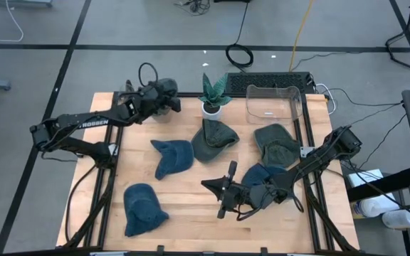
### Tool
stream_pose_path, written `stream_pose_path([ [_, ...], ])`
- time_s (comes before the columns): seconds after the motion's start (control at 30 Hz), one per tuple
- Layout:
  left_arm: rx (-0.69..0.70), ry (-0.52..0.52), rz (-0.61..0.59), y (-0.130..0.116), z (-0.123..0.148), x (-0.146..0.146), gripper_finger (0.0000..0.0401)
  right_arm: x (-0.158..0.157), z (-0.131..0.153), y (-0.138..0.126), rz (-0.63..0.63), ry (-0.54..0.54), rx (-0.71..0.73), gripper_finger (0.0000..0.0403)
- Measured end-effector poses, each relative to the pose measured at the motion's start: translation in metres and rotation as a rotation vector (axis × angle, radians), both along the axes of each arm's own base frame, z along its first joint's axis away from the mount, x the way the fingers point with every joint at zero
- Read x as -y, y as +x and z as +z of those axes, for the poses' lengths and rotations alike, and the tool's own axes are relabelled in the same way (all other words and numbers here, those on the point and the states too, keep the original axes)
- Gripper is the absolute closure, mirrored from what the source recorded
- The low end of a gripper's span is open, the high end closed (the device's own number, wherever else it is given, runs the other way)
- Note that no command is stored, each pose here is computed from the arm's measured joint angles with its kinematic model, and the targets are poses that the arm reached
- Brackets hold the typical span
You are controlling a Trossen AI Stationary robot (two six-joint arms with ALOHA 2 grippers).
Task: Pick & Place hat
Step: Put the bottom right green cap into the left transparent bin
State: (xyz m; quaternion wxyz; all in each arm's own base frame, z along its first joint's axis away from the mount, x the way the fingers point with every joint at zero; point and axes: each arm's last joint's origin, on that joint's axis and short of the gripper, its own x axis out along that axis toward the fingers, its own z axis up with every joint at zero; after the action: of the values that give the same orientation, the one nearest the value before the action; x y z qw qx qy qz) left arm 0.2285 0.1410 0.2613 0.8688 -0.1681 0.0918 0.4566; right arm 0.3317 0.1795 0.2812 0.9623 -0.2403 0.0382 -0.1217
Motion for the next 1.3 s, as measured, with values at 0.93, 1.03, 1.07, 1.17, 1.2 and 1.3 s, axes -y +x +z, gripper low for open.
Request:
stream_pose_path([
  [0.93, -0.483, -0.058, 0.411, 0.004, -0.076, -0.002, 0.04, 0.003, 0.0, 0.002, -0.011, -0.007, -0.002, 0.0399],
  [1.03, -0.513, -0.061, 0.44, 0.0, -0.078, -0.002, 0.04, 0.004, 0.0, 0.002, -0.013, -0.007, -0.003, 0.0399],
  [1.07, -0.516, -0.062, 0.459, -0.001, -0.078, -0.001, 0.04, 0.004, 0.0, 0.002, -0.013, -0.009, -0.005, 0.0399],
  [1.17, -0.506, -0.069, 0.495, -0.006, -0.076, 0.003, 0.0401, 0.004, -0.001, 0.002, -0.013, -0.01, -0.008, 0.0399],
  [1.2, -0.505, -0.071, 0.497, -0.006, -0.075, 0.003, 0.0401, 0.004, -0.001, 0.002, -0.013, -0.01, -0.008, 0.0399],
  [1.3, -0.513, -0.083, 0.502, -0.008, -0.077, 0.005, 0.0401, 0.005, -0.001, 0.002, -0.015, -0.004, -0.008, 0.0399],
])
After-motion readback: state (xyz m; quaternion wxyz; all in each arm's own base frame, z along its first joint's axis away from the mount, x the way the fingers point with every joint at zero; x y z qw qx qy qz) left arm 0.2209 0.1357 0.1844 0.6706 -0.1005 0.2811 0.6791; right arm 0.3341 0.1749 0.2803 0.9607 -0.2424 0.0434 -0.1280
